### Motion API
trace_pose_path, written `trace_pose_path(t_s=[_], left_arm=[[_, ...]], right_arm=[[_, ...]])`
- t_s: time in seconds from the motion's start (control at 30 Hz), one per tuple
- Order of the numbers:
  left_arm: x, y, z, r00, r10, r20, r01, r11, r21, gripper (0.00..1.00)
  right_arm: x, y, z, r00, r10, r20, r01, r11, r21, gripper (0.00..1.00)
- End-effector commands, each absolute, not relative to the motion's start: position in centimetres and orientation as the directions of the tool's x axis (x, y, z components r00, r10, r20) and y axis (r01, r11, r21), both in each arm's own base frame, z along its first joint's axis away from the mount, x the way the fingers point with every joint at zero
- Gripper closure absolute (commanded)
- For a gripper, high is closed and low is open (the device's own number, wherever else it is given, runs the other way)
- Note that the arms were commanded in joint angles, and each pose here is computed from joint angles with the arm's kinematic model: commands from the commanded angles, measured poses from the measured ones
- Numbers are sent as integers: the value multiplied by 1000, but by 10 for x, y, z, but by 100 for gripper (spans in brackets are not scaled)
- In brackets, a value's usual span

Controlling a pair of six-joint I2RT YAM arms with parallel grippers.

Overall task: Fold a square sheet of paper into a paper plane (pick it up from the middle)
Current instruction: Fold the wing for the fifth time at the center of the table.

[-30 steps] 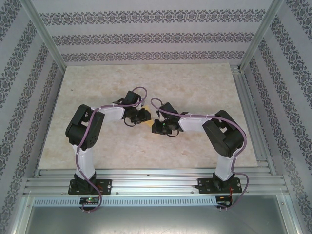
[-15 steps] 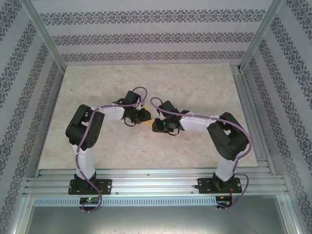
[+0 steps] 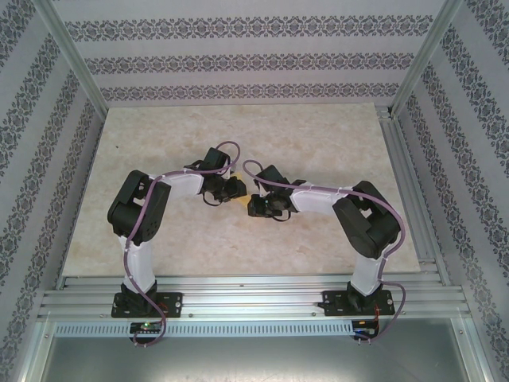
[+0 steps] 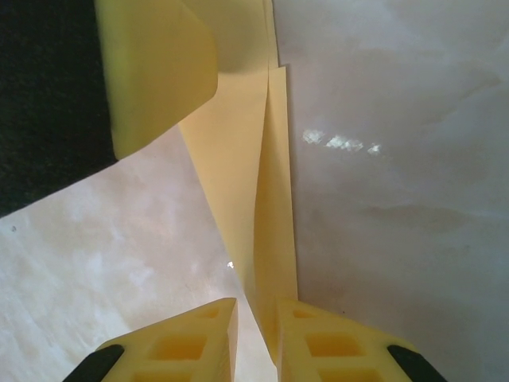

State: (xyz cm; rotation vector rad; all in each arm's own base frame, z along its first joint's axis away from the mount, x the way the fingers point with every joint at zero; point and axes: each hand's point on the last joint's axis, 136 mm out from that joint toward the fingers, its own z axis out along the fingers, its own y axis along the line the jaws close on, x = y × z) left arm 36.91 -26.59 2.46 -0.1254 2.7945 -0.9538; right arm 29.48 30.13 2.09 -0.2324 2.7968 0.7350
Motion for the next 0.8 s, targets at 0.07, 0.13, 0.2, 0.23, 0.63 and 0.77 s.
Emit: trace_pose_path(t_s=[0.07, 0.13, 0.2, 0.23, 0.63, 0.77], left_arm=[[362, -257, 4, -984, -133, -118, -47, 833, -551, 71], [362, -258, 4, -984, -133, -118, -47, 832, -552, 71], [363, -258, 5, -984, -133, -119, -46, 832, -553, 71], [363, -258, 5, -984, -132, -120, -44, 833, -552, 71], [367, -260, 12, -983, -122, -138, -25, 831, -556, 70], [370, -268, 27, -980, -107, -168, 14, 803, -596, 70]], right_arm=[[297, 307, 21, -952, -122, -282, -245, 857, 454, 82], [297, 305, 20, -952, -123, -280, -243, 860, 449, 83], [297, 304, 18, -953, -123, -278, -241, 863, 445, 85], [297, 303, 16, -954, -120, -274, -236, 865, 442, 86], [298, 297, 9, -970, -41, -239, -170, 819, 548, 100], [302, 299, 19, -973, 7, -231, -144, 765, 628, 100]])
